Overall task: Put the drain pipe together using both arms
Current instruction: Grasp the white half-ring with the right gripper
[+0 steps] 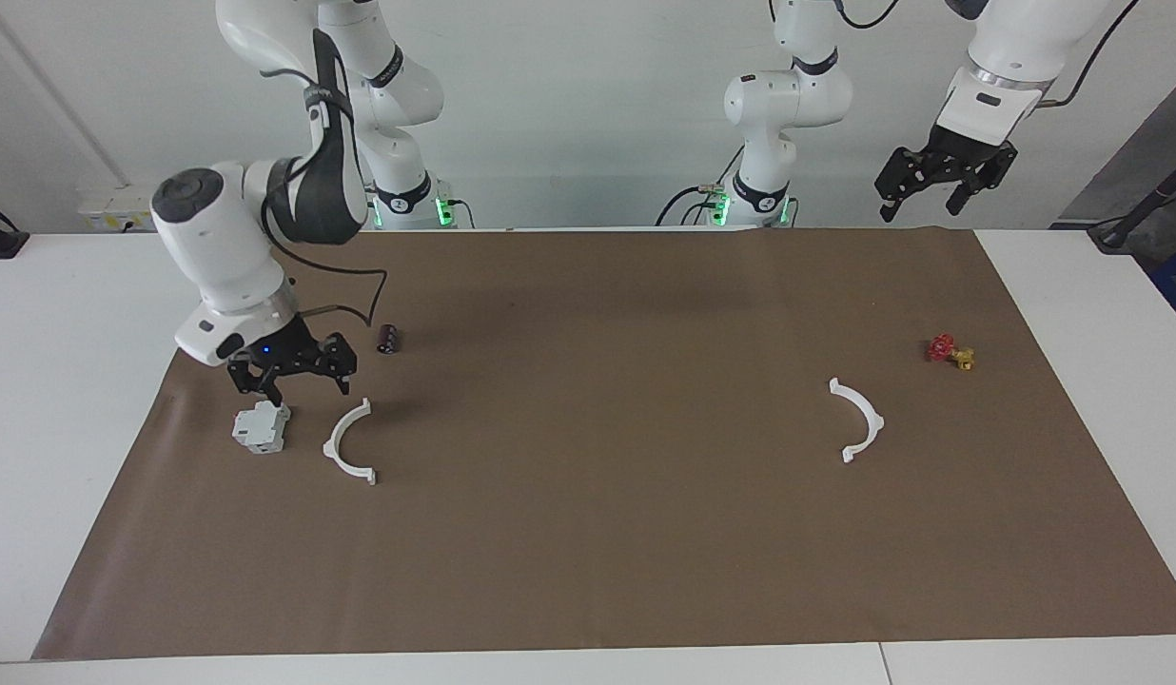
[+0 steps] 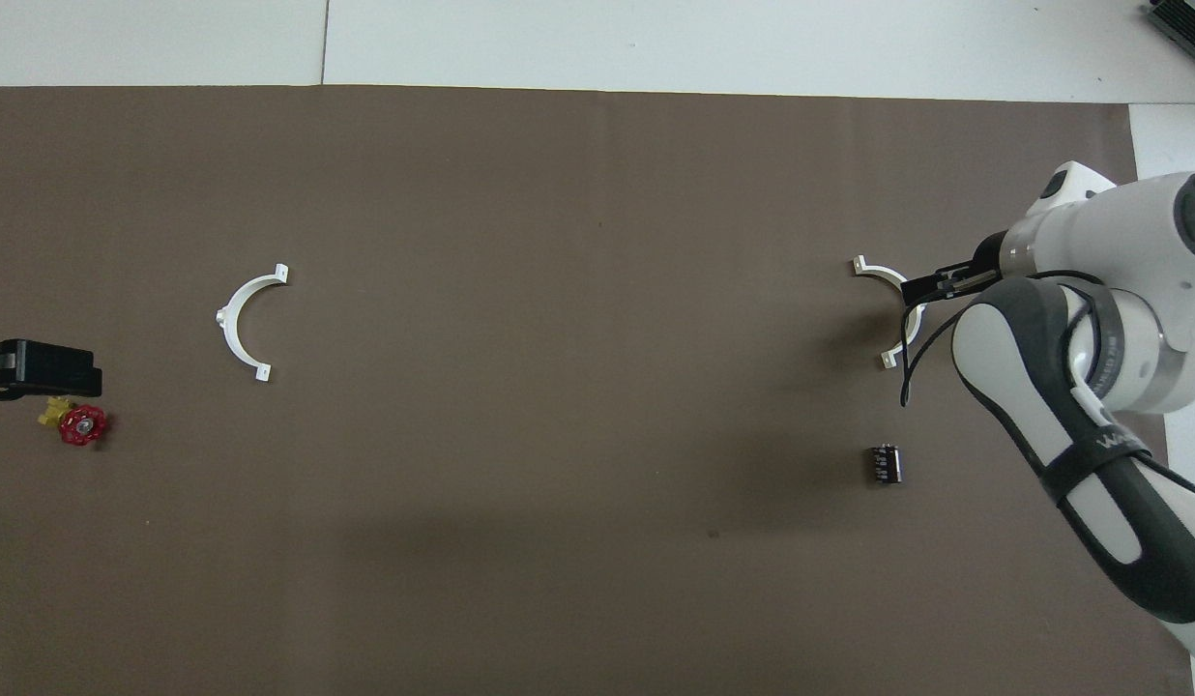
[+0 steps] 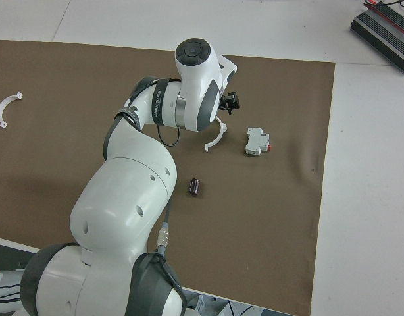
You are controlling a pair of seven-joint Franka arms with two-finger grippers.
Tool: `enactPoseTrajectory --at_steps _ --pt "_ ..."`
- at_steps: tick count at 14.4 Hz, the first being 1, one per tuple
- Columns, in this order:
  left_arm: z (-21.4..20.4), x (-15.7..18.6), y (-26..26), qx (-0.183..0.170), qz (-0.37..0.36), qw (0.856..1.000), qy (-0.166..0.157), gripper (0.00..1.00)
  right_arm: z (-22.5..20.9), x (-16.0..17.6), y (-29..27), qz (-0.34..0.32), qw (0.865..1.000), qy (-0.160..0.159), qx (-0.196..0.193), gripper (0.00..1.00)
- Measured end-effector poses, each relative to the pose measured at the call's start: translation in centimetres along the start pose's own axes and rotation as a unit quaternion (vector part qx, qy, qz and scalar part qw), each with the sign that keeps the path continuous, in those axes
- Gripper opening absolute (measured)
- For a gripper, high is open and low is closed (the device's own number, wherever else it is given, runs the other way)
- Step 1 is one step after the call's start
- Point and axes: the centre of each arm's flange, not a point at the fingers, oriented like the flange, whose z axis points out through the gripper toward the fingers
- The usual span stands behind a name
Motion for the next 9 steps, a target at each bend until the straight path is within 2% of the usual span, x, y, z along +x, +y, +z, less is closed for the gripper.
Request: enactPoseTrajectory --at_steps 4,9 --pt "0.0 0.0 0.0 0.000 0.000 1.000 0.000 1.00 4.9 -1.5 2.4 -0.052 0.998 -0.006 0.022 1.00" --pt "0.0 0.0 0.1 0.000 0.001 1.000 0.000 1.00 6.2 -2.0 3.0 -0.068 0.997 -0.009 0.025 1.00"
